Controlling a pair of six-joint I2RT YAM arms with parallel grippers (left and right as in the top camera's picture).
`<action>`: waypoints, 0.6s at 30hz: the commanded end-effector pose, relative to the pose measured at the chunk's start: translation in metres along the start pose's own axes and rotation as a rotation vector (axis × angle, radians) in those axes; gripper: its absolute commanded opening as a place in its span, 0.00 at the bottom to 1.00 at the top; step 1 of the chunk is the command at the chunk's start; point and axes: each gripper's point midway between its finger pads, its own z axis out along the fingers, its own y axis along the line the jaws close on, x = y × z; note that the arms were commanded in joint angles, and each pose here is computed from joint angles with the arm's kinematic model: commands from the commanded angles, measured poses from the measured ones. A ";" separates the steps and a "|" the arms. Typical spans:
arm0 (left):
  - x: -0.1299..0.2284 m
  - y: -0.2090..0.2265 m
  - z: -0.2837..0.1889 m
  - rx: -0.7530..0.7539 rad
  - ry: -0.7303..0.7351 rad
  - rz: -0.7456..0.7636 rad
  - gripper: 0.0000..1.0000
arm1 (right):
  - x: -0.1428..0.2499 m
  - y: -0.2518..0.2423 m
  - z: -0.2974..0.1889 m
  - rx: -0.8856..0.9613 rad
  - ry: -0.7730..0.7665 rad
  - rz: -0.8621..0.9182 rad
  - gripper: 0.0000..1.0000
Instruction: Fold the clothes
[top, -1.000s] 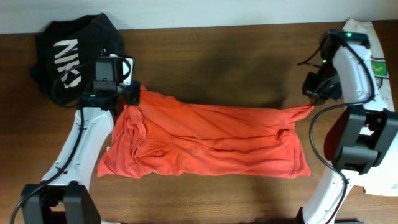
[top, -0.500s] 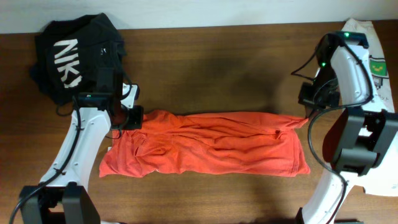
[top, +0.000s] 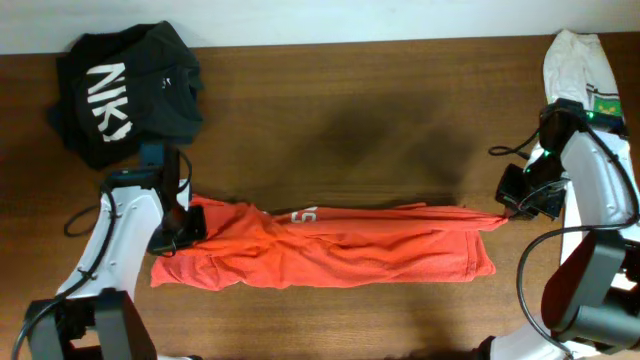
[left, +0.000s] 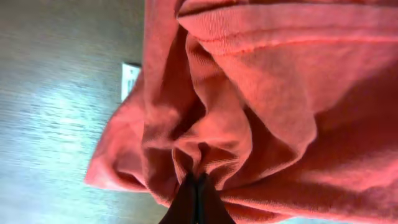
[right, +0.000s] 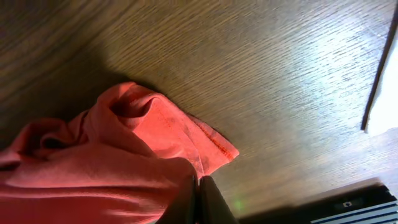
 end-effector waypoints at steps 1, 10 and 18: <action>0.012 0.005 0.012 -0.020 0.017 -0.019 0.08 | -0.001 -0.006 0.001 0.001 0.005 0.028 0.04; 0.012 -0.002 0.008 0.022 0.022 -0.020 0.48 | 0.013 -0.012 0.010 0.031 0.056 0.070 0.99; -0.048 -0.079 -0.044 0.385 -0.193 0.160 0.24 | 0.018 0.024 0.012 -0.043 0.059 -0.033 0.85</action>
